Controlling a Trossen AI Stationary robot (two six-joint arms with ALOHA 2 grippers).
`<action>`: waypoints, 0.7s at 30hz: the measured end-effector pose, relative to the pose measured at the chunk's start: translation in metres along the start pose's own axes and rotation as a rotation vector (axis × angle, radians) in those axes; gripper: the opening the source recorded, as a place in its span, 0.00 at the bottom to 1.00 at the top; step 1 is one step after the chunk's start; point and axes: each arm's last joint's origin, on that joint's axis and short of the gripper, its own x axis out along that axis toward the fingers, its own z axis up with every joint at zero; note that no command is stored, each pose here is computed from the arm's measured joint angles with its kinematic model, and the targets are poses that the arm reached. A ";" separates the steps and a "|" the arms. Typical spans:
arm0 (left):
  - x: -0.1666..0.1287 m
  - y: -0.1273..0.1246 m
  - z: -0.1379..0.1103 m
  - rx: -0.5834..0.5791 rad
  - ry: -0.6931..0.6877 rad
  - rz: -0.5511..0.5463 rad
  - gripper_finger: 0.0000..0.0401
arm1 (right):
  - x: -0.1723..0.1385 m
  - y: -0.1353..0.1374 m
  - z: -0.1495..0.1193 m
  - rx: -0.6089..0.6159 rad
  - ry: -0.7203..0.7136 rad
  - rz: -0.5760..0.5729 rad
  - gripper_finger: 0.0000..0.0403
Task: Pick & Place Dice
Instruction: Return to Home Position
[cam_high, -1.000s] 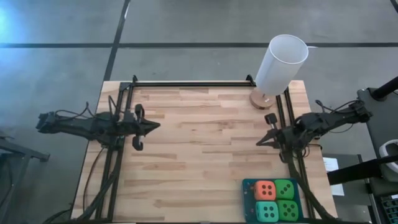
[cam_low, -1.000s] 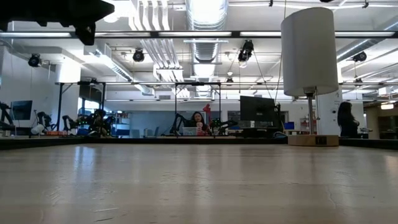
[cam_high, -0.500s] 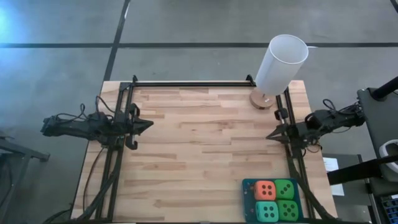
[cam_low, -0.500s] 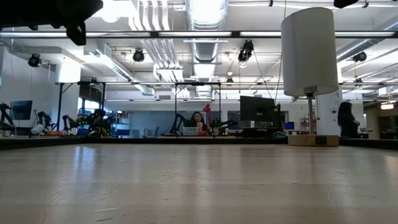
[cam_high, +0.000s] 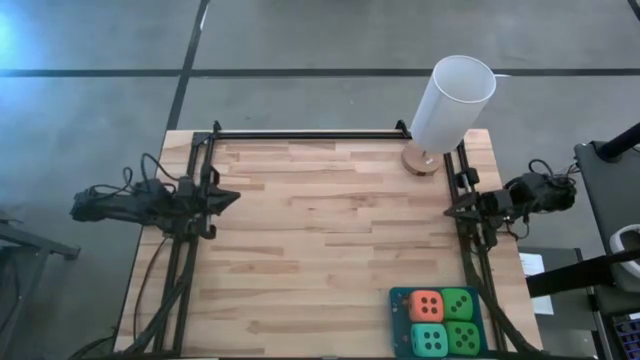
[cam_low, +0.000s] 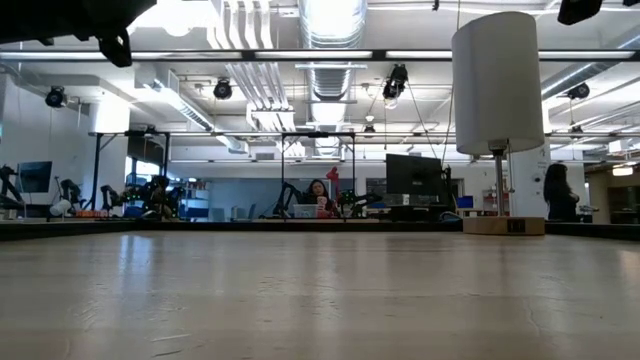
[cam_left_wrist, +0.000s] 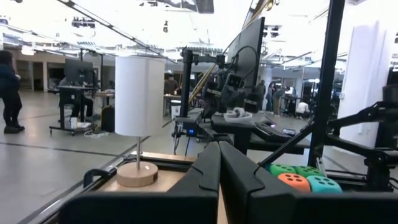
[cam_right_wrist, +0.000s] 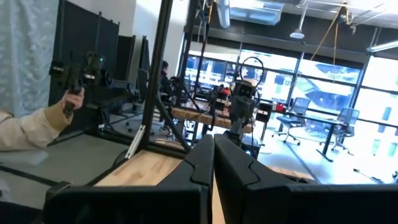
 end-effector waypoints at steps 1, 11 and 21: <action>-0.001 0.000 0.000 0.000 -0.003 0.000 0.01 | -0.001 0.000 -0.002 0.000 0.006 0.000 0.02; -0.011 0.002 0.004 0.033 -0.037 0.000 0.01 | 0.002 0.002 -0.011 -0.013 0.036 -0.012 0.02; -0.021 0.004 0.006 0.049 -0.063 0.001 0.01 | 0.006 0.004 -0.021 -0.012 0.064 -0.007 0.02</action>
